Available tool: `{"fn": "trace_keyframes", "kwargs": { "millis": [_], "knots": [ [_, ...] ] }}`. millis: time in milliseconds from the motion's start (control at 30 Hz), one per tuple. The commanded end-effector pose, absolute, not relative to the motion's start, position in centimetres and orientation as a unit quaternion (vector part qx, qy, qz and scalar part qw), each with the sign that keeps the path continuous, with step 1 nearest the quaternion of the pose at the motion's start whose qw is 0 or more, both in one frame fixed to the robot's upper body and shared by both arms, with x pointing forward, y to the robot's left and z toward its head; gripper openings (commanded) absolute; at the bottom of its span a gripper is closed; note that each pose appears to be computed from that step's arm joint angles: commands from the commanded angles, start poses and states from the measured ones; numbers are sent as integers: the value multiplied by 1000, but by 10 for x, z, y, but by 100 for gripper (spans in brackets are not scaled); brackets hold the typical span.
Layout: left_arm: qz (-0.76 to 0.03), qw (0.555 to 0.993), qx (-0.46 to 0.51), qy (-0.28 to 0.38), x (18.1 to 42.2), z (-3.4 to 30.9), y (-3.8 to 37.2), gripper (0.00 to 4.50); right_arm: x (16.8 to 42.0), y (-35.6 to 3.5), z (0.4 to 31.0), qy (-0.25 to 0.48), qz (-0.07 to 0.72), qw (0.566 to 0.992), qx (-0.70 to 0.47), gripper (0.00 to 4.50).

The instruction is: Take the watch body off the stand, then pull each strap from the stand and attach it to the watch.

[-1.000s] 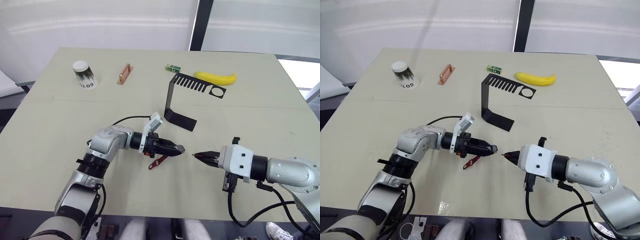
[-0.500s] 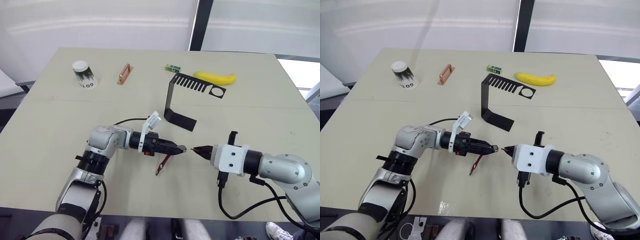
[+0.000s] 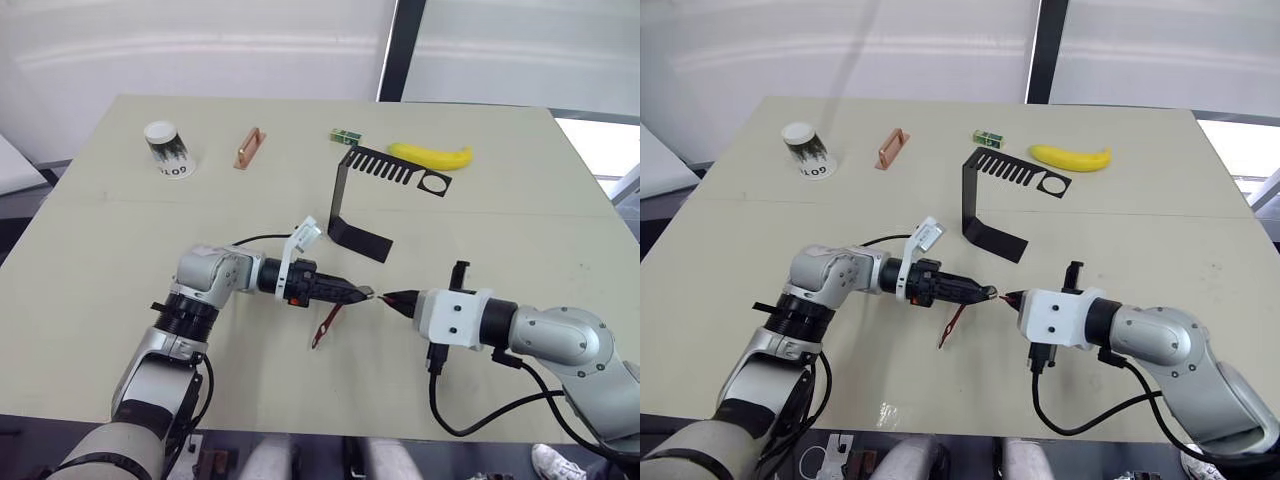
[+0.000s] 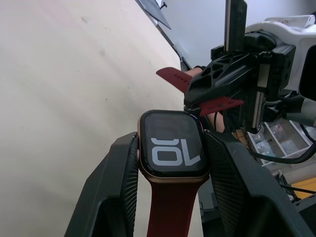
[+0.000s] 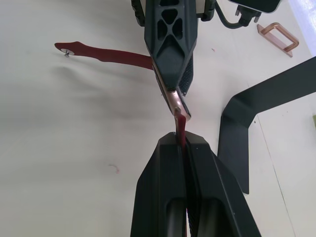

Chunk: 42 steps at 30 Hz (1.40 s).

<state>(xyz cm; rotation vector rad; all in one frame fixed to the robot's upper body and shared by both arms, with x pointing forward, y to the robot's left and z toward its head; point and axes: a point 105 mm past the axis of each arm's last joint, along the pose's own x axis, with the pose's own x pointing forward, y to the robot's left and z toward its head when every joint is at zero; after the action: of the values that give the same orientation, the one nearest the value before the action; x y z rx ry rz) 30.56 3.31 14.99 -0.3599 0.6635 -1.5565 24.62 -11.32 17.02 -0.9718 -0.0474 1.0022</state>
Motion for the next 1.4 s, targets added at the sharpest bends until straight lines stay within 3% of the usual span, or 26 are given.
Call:
{"fn": "trace_keyframes", "kwargs": {
  "millis": [33, 1400],
  "knots": [
    [-698, 639, -168, 276, 305, 162, 34, 158, 247, -113, 175, -37, 452, 767, -455, 0],
    [-695, 647, -164, 268, 306, 159, 32, 158, 247, -110, 178, -57, 452, 776, -437, 0]
  ]
}}
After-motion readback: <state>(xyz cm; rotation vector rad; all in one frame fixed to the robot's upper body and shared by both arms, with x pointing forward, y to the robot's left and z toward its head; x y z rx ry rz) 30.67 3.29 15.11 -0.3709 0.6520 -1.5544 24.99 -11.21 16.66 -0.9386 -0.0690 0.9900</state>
